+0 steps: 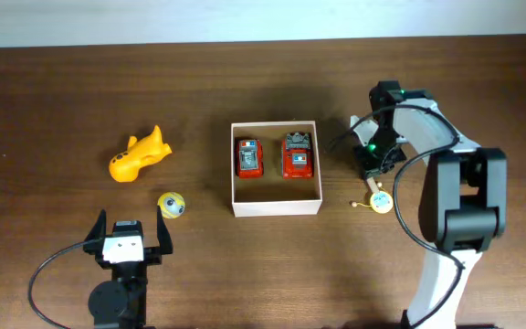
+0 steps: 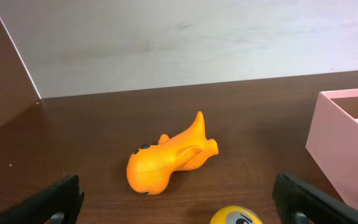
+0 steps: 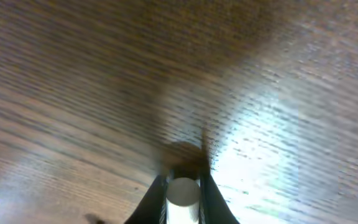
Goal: Pack container
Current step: 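Close the right gripper on the rattle handle, then lift the rattle and carry it with the right gripper to the box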
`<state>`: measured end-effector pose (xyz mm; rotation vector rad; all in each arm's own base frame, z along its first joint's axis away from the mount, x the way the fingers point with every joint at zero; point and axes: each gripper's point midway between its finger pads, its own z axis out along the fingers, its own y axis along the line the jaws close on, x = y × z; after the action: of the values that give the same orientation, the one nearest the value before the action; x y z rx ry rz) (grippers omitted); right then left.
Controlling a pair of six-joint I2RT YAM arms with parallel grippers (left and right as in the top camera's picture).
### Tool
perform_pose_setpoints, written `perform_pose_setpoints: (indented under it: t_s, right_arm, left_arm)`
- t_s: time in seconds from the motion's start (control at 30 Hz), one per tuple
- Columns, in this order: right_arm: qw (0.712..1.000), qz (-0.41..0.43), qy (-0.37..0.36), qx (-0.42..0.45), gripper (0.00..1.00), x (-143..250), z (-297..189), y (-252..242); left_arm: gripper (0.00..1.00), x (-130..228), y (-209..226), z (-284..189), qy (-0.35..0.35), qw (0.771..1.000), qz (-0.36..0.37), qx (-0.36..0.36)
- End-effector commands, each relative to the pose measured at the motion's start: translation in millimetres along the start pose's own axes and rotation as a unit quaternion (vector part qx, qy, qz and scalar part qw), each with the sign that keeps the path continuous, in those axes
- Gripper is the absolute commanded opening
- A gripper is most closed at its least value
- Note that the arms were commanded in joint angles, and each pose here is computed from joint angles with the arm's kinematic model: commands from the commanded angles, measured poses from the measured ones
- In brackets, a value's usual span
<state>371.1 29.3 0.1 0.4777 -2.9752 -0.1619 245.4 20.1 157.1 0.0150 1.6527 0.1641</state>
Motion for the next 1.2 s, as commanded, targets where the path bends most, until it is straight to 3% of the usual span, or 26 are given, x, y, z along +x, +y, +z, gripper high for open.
perform_pose_setpoints:
  t_s: [0.0,0.63,1.17]
  right_arm:
    - [1.0,0.006,0.024,0.0,0.1,-2.6,7.5,-3.3]
    - [0.999,-0.004,-0.045,0.012,0.1,-39.3,-109.8,6.5]
    - [0.991,-0.091,-0.1,0.021,0.11,-67.8,-151.0,126.4]
  left_arm:
    - [0.99,0.0,0.1,-0.3,-0.002,1.0,0.004,0.001]
    - [0.99,0.1,0.1,-0.3,-0.002,1.0,0.004,0.001]
    - [0.99,0.0,0.1,-0.3,-0.002,1.0,0.004,0.001]
